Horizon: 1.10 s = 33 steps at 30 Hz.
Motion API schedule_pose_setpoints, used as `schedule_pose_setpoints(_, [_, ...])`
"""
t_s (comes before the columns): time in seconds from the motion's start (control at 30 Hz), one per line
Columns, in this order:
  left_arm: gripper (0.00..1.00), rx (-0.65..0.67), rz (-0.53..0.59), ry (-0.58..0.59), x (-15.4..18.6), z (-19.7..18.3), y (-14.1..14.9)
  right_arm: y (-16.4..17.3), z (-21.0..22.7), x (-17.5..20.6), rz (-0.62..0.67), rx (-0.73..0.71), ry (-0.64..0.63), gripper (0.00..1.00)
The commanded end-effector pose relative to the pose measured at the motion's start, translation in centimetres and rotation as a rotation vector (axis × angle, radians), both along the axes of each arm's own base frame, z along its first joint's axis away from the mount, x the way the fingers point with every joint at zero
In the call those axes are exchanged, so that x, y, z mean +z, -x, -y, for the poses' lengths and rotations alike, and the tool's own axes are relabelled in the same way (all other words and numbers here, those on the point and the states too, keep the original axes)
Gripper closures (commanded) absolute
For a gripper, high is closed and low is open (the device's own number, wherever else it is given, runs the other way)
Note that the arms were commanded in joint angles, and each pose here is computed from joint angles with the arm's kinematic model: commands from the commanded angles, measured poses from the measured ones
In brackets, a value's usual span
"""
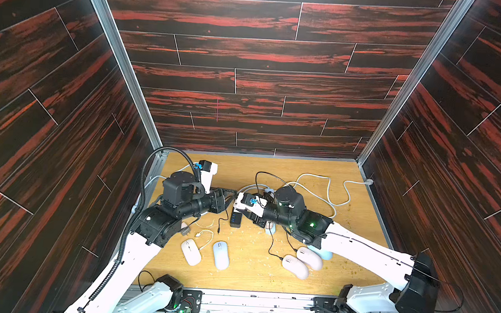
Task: Unplug the wireless mouse
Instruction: Remove the power cord from the plug.
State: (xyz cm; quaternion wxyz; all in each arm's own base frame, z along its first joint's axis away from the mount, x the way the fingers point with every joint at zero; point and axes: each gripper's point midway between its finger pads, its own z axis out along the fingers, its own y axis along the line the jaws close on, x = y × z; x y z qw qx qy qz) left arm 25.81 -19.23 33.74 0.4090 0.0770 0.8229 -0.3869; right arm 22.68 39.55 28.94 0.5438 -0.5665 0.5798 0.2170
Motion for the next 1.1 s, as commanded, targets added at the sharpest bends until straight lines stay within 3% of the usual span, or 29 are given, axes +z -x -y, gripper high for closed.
schedule_pose_setpoints(0.0, [0.59,0.004,-0.019,-0.011,-0.7,0.1,-0.2,0.7,0.2,1.4,0.002,0.015,-0.038,0.81])
schedule_pose_setpoints(0.1, [0.66,-0.003,-0.031,-0.020,-1.0,0.2,-0.3,0.8,0.2,1.5,0.002,0.017,-0.040,0.81])
schedule_pose_setpoints(0.5, [0.64,-0.004,-0.076,-0.032,-2.3,0.5,-0.7,1.2,0.2,1.4,-0.005,0.029,-0.043,0.83])
schedule_pose_setpoints(0.63, [0.68,-0.011,-0.079,-0.025,-2.4,0.7,-0.8,1.3,0.1,1.4,-0.006,0.034,-0.044,0.83])
schedule_pose_setpoints(0.7, [0.66,-0.016,-0.087,-0.027,-2.6,0.8,-0.8,1.3,0.1,1.5,-0.004,0.035,-0.047,0.83])
schedule_pose_setpoints(0.83, [0.45,-0.005,-0.096,-0.040,-3.0,0.6,-0.9,1.3,0.1,1.4,-0.006,0.033,-0.045,0.83])
schedule_pose_setpoints(0.9, [0.42,0.004,-0.095,-0.044,-3.1,0.4,-0.9,1.3,0.1,1.2,-0.007,0.031,-0.042,0.83])
schedule_pose_setpoints(0.97, [0.41,0.015,-0.089,-0.048,-3.0,0.2,-0.9,1.3,0.2,1.2,-0.007,0.029,-0.042,0.83])
schedule_pose_setpoints(1.07, [0.51,0.016,-0.084,-0.046,-2.8,0.2,-0.8,1.3,0.2,1.2,-0.007,0.030,-0.045,0.84])
